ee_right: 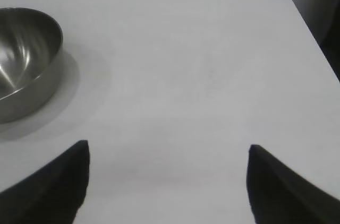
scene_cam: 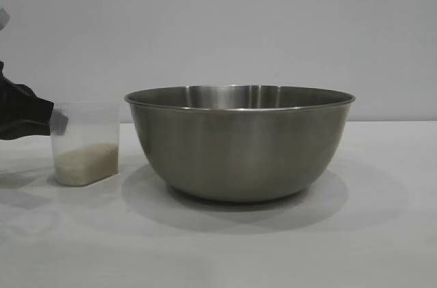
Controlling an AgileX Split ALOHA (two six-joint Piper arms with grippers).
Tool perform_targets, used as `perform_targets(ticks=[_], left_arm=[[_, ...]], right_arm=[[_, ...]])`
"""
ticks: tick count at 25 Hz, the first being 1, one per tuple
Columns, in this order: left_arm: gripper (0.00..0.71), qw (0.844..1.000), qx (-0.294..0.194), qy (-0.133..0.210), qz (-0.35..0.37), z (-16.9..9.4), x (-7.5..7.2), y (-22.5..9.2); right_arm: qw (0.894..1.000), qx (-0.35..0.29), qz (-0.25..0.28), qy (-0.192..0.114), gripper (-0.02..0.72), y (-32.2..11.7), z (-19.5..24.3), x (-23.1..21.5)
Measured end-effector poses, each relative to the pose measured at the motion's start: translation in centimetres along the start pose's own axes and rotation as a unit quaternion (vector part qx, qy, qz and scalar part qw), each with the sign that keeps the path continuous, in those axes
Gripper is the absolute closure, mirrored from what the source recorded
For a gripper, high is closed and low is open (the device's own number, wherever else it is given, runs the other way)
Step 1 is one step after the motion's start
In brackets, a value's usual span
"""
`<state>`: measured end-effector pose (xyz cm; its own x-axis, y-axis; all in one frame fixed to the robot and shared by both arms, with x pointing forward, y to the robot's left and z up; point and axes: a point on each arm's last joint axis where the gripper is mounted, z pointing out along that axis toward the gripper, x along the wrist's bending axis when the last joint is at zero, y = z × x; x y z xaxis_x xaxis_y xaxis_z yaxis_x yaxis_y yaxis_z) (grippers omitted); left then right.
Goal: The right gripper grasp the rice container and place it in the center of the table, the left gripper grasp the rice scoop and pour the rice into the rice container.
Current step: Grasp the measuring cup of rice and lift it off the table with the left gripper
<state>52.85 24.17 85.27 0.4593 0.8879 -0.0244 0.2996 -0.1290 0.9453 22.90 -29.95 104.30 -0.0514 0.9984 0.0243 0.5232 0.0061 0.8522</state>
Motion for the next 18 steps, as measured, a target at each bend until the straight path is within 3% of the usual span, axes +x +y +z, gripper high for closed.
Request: perform_targets(ticks=[5, 11, 14, 18], left_arm=[[0.71, 0.999, -0.014, 0.003, 0.039, -0.1, 0.1, 1.1], [0.71, 0.991, -0.089, 0.016, 0.095, 0.2, 0.7, 5.6], [0.71, 0.982, -0.138, 0.014, 0.129, 0.8, 1.0, 8.6], [0.71, 0.957, -0.196, -0.023, 0.212, 2.0, 0.9, 12.2]], right_arm=[[1.0, 0.0, 0.0, 0.0, 0.156, 0.0, 0.0, 0.0], [1.0, 0.0, 0.0, 0.0, 0.156, 0.0, 0.0, 0.0], [1.0, 0.0, 0.0, 0.0, 0.156, 0.0, 0.0, 0.0], [1.0, 0.0, 0.0, 0.0, 0.156, 0.0, 0.0, 0.0]])
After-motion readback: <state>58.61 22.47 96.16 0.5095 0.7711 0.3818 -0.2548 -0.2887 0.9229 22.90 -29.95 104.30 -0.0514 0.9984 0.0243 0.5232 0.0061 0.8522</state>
